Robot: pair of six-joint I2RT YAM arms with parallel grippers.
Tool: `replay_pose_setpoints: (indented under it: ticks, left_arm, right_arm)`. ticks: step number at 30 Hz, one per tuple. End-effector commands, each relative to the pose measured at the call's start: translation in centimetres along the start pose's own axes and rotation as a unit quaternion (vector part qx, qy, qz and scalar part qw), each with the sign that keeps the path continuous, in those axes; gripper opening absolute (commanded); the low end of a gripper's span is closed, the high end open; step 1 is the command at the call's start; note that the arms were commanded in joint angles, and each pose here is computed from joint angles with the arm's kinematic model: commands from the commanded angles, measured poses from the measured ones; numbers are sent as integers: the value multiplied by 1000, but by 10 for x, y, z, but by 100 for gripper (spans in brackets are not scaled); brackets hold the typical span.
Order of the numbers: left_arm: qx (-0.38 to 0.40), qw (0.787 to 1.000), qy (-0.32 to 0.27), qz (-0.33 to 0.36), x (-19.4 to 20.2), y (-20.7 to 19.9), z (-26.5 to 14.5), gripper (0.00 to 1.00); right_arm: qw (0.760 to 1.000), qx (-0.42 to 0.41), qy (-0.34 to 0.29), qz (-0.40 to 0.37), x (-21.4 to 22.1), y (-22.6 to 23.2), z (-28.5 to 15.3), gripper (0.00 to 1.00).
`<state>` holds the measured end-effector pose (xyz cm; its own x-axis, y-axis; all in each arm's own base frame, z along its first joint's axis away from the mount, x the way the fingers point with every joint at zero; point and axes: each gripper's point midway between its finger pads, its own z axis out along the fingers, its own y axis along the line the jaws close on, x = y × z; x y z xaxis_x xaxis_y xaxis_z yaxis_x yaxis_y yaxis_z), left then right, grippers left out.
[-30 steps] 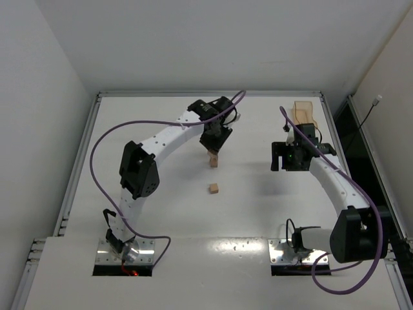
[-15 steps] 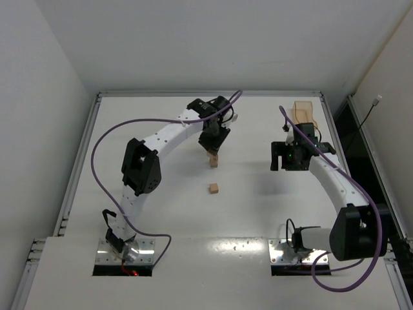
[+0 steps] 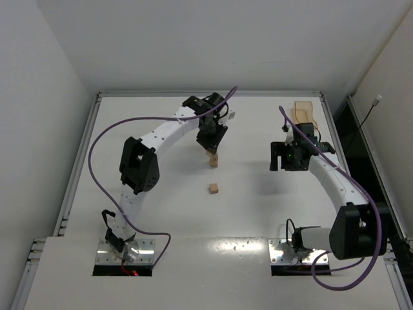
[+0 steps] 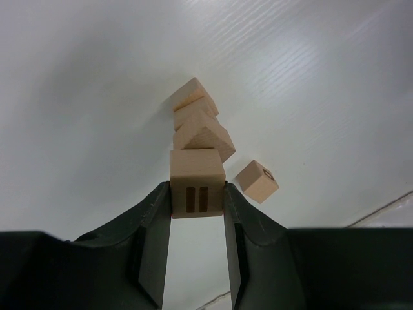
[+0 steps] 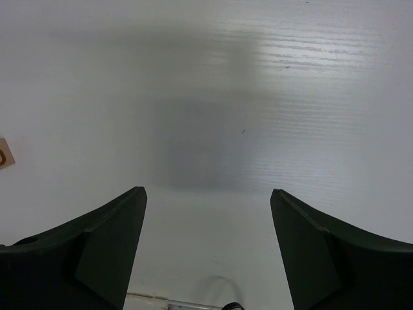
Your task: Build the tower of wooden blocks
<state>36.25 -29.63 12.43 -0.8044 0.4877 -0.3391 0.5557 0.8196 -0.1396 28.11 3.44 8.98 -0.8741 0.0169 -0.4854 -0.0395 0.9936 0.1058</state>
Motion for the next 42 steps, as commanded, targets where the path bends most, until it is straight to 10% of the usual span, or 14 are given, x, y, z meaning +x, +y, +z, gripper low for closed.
replay_pose_setpoints:
  ticks: [1, 13, 31, 42]
  left_arm:
    - [23, 999, -25, 5, -15, -7, -8, 17]
    - [32, 999, -25, 5, -15, -10, -6, 15]
    - [32, 999, -25, 10, -15, -9, 1, 42]
    - [-12, 991, -134, 18, -32, 2, -55, 60]
  right_arm:
    - [999, -9, -33, 5, -24, 4, -6, 75]
    - [1000, -8, -29, 6, -20, 3, -4, 75]
    - [999, -13, -33, 5, -22, 5, -4, 75]
    - [999, -24, -36, -32, -20, 11, -6, 78]
